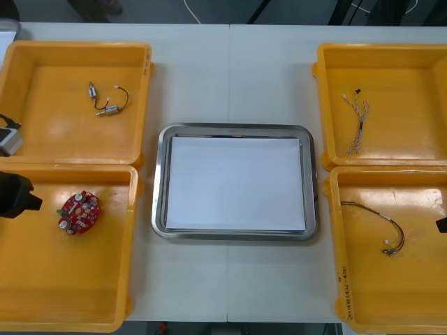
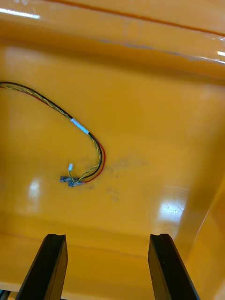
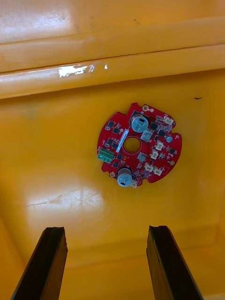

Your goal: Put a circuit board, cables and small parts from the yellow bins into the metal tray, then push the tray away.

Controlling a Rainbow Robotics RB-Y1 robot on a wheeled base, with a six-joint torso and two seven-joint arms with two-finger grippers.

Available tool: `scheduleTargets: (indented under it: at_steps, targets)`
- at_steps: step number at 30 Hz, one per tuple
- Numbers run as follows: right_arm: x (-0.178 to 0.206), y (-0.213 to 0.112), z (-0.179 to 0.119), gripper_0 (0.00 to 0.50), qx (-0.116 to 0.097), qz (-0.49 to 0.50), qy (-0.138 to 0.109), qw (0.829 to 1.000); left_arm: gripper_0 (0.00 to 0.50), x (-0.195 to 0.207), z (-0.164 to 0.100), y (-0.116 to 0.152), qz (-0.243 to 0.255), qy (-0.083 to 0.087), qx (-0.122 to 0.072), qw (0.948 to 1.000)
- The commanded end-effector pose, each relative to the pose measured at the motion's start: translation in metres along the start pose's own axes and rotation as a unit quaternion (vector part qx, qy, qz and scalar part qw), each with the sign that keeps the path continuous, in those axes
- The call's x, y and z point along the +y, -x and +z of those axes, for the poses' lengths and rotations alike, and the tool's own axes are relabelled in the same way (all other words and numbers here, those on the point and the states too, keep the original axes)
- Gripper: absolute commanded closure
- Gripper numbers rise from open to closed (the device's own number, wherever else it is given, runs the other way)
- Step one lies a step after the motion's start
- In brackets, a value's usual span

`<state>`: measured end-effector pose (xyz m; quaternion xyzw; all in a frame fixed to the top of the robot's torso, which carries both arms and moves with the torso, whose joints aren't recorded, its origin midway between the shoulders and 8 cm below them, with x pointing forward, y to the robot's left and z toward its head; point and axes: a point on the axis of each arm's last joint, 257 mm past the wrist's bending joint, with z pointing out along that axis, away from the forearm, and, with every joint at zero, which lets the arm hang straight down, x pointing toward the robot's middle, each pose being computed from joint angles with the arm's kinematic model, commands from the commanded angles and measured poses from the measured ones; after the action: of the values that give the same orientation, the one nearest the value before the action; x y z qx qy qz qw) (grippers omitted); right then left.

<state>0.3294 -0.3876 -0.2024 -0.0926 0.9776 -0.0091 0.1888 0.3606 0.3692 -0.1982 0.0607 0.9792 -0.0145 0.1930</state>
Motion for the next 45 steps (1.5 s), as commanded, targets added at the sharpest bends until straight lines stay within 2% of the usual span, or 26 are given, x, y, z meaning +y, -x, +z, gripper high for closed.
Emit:
scheduleTargets:
  at_steps: [1, 6, 15, 22, 27, 45]
  targets:
    - [-0.006, -0.001, 0.000, 0.000, 0.009, -0.053, -0.036, 0.998, 0.000, -0.006, 0.015, -0.009, 0.035, -0.015, 0.013, 0.9992]
    - [-0.006, 0.011, 0.006, 0.000, -0.007, -0.070, -0.050, 0.996, 0.000, -0.004, 0.028, -0.010, 0.045, -0.029, 0.020, 0.9984]
    - [0.002, 0.025, 0.021, 0.000, -0.028, -0.079, -0.027, 0.996, 0.000, -0.002, 0.047, -0.018, 0.060, -0.048, 0.036, 0.9964]
    - [0.009, 0.034, 0.026, 0.000, -0.044, -0.108, -0.019, 0.993, 0.000, -0.012, 0.062, -0.019, 0.067, -0.055, 0.040, 0.9955]
    - [0.015, 0.045, 0.030, 0.000, -0.063, -0.165, -0.020, 0.984, 0.000, -0.014, 0.079, -0.021, 0.065, -0.063, 0.041, 0.9951]
    - [0.019, 0.039, 0.047, 0.000, -0.051, -0.195, -0.002, 0.979, 0.000, -0.020, 0.097, -0.030, 0.073, -0.062, 0.055, 0.9939]
